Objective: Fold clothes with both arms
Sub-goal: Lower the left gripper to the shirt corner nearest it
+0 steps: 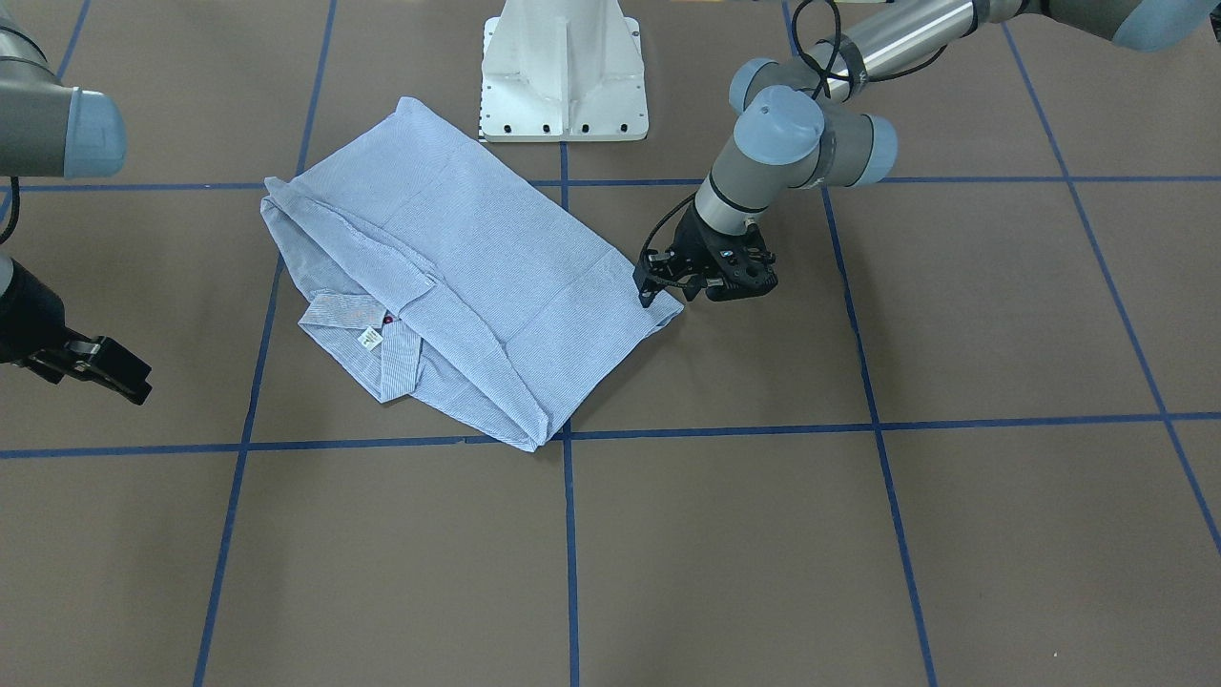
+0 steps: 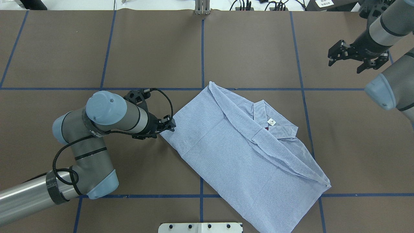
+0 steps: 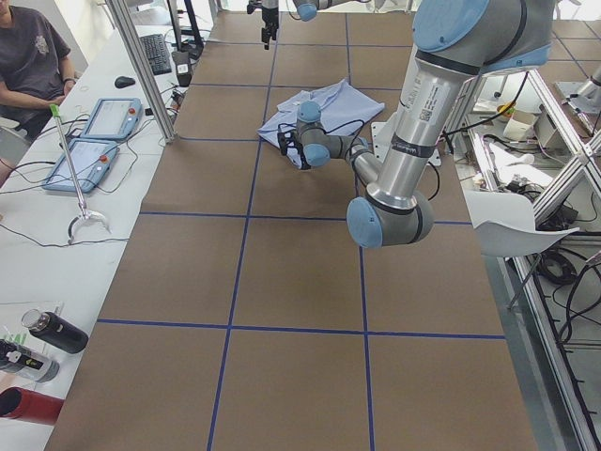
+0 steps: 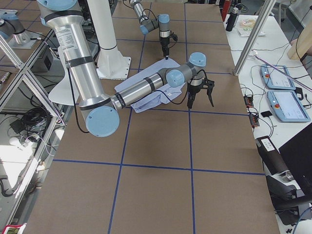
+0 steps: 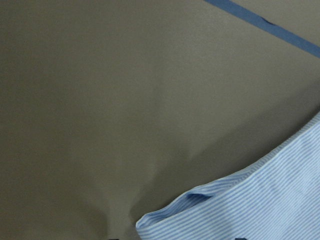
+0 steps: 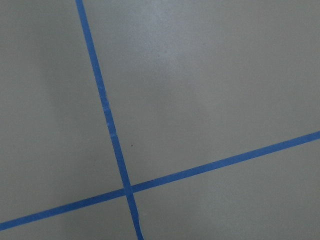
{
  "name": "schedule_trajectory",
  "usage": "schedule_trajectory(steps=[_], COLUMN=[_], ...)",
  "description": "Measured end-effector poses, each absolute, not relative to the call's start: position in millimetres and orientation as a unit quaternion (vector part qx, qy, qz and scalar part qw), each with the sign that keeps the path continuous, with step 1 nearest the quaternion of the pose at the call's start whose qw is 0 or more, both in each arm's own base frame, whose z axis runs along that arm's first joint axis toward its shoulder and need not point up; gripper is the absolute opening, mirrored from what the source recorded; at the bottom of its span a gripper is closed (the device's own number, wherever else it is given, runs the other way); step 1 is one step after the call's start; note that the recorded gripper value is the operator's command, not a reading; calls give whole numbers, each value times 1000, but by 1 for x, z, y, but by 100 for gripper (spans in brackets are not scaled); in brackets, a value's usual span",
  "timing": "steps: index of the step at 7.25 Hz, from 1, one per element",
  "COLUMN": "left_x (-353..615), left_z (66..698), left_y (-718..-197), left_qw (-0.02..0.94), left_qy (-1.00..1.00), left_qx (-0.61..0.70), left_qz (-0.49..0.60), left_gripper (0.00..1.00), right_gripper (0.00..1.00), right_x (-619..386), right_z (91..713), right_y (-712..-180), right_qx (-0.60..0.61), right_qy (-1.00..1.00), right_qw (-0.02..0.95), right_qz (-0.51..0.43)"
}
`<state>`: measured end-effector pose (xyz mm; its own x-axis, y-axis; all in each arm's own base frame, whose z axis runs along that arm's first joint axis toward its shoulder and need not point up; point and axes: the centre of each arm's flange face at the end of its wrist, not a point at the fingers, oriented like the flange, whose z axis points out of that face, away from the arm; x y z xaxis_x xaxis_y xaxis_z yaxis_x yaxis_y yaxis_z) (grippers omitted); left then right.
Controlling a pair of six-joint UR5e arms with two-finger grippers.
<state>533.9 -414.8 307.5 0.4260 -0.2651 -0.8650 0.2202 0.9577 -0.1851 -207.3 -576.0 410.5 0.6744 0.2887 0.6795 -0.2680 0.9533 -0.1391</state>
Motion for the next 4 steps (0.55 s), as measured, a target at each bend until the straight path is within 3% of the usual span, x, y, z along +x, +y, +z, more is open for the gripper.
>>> schedule_trajectory(steps=[1,2,4], left_x=[535,536,534], left_z=[308,309,308], left_y=[-414,-414,-413], left_qw=[845,845,845], left_qy=[515,515,515], left_qx=[-23,-23,-22], left_qz=[-144,-143,-141], left_gripper=[12,0,0], right_gripper=[100,100,100], right_x=[-205,-202,-200], right_z=[411,412,412], right_y=[-577,-577,-578], right_qx=[-13,-13,-15], right_qy=[-373,-373,-373], right_qw=[915,914,914], right_qz=[154,156,158])
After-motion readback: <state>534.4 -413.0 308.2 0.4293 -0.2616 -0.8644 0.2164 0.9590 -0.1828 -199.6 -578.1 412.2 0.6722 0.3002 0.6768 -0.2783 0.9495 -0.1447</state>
